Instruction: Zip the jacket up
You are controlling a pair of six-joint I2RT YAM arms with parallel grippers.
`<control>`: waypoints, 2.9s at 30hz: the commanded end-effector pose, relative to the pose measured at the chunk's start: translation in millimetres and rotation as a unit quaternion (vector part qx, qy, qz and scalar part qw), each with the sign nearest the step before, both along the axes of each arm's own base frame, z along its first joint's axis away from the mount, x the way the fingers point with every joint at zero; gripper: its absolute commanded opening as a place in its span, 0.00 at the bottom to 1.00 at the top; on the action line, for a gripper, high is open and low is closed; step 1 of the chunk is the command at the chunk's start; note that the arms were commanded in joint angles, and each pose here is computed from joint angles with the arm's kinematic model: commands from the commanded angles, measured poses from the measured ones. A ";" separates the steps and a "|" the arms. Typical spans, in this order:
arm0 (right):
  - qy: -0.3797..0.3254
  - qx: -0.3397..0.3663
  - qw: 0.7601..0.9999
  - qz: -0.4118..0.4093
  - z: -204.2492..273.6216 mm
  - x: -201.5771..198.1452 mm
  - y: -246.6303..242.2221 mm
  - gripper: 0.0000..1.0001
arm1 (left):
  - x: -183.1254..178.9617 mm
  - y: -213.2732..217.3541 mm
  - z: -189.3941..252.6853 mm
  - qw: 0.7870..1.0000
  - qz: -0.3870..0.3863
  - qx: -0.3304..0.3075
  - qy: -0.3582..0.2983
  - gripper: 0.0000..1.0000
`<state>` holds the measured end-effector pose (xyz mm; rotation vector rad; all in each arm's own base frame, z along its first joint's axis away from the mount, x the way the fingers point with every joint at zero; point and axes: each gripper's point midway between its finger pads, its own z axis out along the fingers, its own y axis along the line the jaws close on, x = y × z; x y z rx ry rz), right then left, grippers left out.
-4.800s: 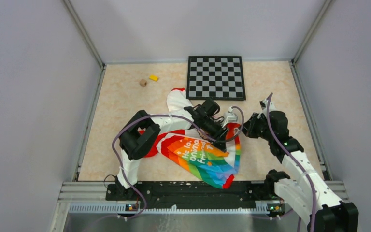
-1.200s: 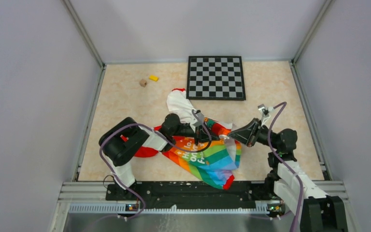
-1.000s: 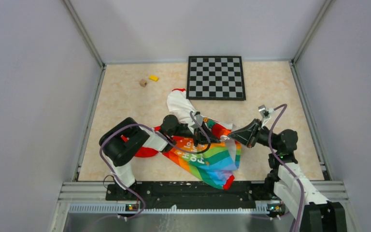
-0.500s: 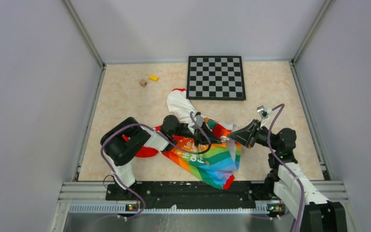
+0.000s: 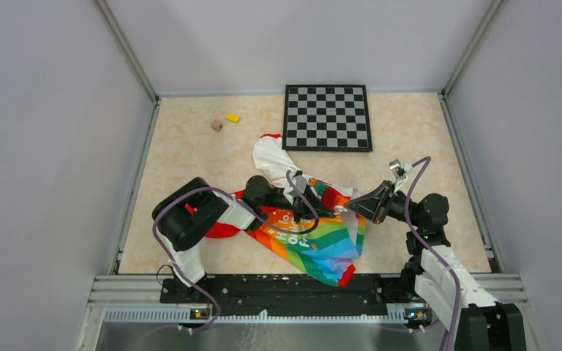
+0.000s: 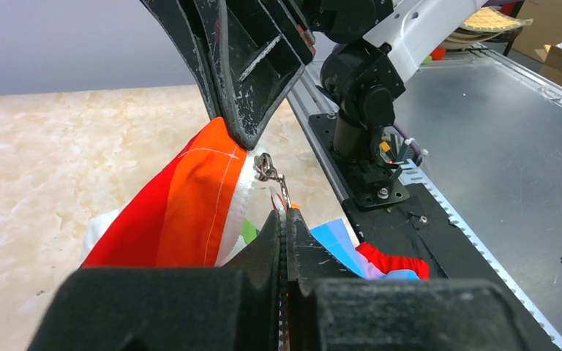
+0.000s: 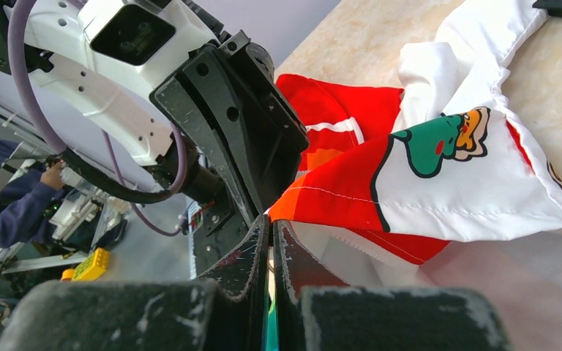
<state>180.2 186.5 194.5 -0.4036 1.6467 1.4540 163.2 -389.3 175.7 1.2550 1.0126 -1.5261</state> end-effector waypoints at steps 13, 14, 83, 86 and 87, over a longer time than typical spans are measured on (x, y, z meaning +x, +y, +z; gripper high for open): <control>-0.049 0.011 0.999 0.017 18.8 -1.6 3.5 0.00 | 4.5 14.5 32.0 0.998 0.006 -0.066 -0.024 0.00; -0.049 0.011 0.999 0.016 18.4 -1.3 3.4 0.00 | 4.2 14.3 32.4 0.998 0.004 -0.066 -0.023 0.00; -0.044 0.009 0.998 0.040 9.9 -7.0 10.9 0.00 | -0.8 9.3 67.3 0.992 0.008 -0.117 -0.053 0.00; -0.043 0.009 0.998 0.043 9.8 -8.3 12.0 0.00 | -1.4 7.9 68.9 0.991 0.006 -0.119 -0.053 0.00; -0.044 0.009 0.998 0.044 9.6 -8.4 12.1 0.00 | -1.9 6.8 69.3 0.991 0.003 -0.119 -0.053 0.00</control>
